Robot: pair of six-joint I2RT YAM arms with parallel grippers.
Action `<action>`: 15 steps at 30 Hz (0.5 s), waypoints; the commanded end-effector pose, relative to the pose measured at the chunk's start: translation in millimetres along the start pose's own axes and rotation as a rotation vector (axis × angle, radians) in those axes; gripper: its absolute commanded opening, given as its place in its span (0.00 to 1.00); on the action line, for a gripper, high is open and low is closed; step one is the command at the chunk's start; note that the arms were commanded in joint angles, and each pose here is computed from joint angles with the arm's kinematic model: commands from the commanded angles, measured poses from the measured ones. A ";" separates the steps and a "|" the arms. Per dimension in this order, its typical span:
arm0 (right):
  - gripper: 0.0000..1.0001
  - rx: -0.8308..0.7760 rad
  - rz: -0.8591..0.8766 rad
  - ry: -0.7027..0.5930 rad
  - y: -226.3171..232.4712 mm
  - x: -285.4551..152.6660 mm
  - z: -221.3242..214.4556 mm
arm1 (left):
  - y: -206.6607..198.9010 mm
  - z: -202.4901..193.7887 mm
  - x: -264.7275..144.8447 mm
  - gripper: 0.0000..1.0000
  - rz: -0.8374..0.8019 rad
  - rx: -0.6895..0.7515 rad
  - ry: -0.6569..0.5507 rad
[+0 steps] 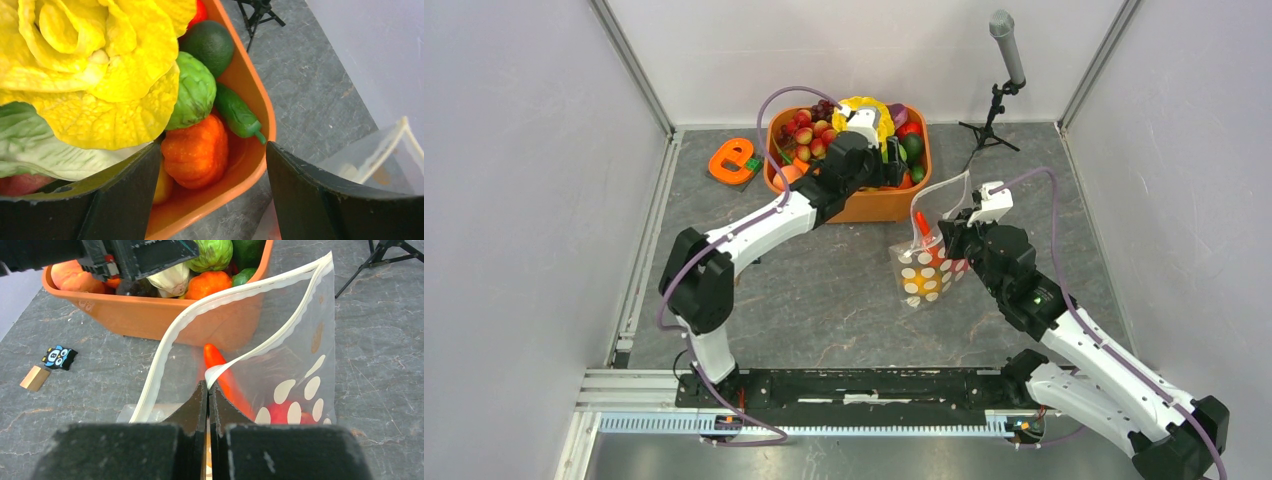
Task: Place the food in the zip-top bag and seal the zipper
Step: Pick up the fake vegetable from the bin.
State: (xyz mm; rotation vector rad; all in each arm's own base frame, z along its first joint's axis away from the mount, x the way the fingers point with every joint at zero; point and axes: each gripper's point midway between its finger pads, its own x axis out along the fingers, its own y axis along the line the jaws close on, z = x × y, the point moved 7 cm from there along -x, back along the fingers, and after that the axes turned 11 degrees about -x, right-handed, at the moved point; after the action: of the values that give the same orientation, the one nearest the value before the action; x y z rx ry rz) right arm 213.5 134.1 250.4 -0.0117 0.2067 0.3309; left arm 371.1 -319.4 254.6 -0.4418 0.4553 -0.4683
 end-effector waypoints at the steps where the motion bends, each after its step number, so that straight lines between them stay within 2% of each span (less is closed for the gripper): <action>1: 0.01 0.006 -0.008 -0.019 0.1 0.1 4.4 | 0.7 6.9 17.7 0.83 0.052 -0.096 -0.096; 8: 0.01 0.005 -0.006 -0.014 0.4 0.5 2.8 | 11.4 7.7 43.1 0.84 0.131 -0.099 -0.190; 15: 0.01 -0.002 -0.001 -0.006 1.4 2.5 2.1 | 11.6 11.3 53.2 0.85 0.133 -0.122 -0.247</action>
State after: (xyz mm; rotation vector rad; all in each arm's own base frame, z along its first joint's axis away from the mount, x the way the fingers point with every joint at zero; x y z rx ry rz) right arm 214.3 134.9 248.4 -0.0159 0.2146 0.3320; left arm 405.8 -329.4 215.8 -0.4822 0.3928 -0.2923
